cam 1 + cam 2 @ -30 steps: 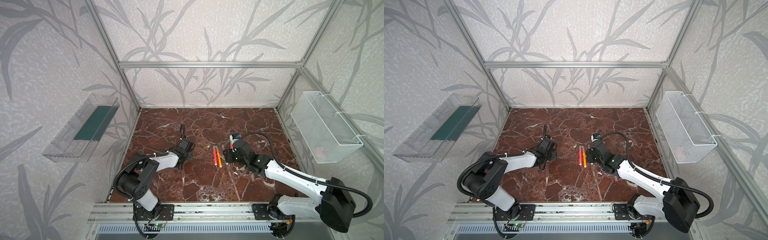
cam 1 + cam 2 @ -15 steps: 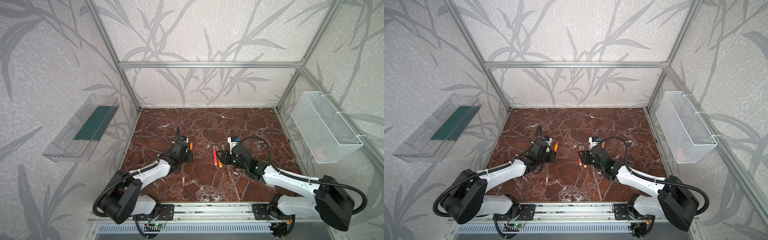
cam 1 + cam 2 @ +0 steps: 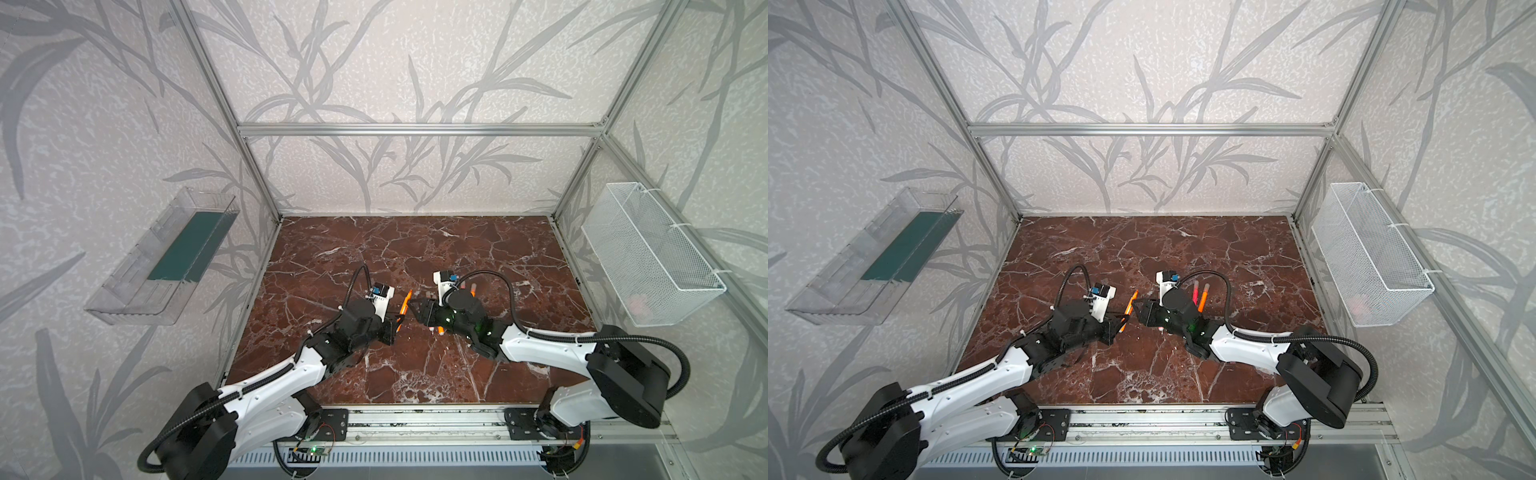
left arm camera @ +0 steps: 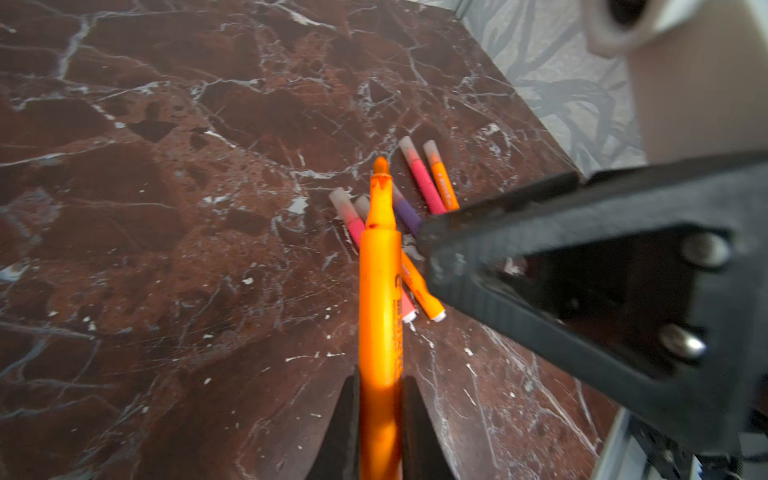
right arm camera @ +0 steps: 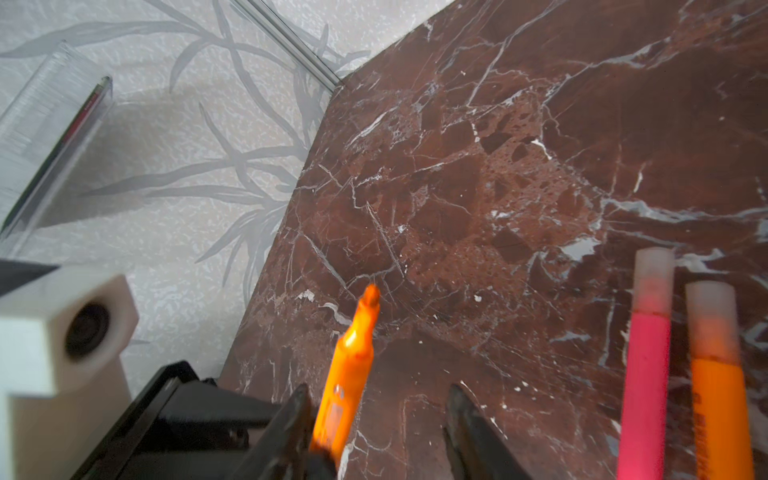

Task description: Insert the pens into the pen caps

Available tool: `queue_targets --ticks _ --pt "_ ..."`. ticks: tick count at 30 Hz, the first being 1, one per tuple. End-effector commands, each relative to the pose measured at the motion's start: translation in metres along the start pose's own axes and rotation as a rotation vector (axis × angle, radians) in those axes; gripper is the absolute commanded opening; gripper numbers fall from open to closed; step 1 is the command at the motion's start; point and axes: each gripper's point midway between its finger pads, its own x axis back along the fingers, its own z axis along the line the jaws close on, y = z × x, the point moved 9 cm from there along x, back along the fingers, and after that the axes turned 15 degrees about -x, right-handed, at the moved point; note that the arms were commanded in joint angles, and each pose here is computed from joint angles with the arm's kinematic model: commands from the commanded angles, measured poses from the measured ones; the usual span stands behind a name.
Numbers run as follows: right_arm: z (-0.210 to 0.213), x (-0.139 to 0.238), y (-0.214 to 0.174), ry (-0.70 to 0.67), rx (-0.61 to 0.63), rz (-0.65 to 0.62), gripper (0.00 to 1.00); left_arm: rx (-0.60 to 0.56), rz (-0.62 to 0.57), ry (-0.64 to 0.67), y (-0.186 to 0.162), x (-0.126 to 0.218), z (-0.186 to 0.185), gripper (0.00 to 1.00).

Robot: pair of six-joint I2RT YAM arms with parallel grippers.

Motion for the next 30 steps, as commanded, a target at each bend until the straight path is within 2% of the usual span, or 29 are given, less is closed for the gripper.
queue_targets --ticks 1,6,14,23,26,30 --pt "0.015 -0.002 0.004 0.08 -0.018 -0.026 0.52 -0.045 -0.064 -0.046 0.005 0.006 -0.007 0.0" --pt "0.016 -0.002 0.003 0.084 -0.028 -0.027 0.51 -0.056 -0.096 -0.084 0.007 0.011 -0.012 0.0" --pt "0.024 -0.002 -0.006 0.115 -0.031 -0.008 0.42 -0.055 -0.113 -0.113 0.008 0.009 -0.015 0.0" --pt "0.022 -0.004 -0.009 0.101 -0.041 -0.007 0.17 -0.056 -0.118 -0.142 0.008 0.008 -0.018 0.01" --pt "0.022 -0.005 -0.009 0.086 -0.04 -0.002 0.08 -0.063 -0.116 -0.134 0.007 0.007 -0.017 0.08" --pt "0.023 -0.004 -0.013 0.076 -0.042 -0.007 0.02 -0.079 -0.102 -0.105 0.006 0.005 -0.015 0.18"
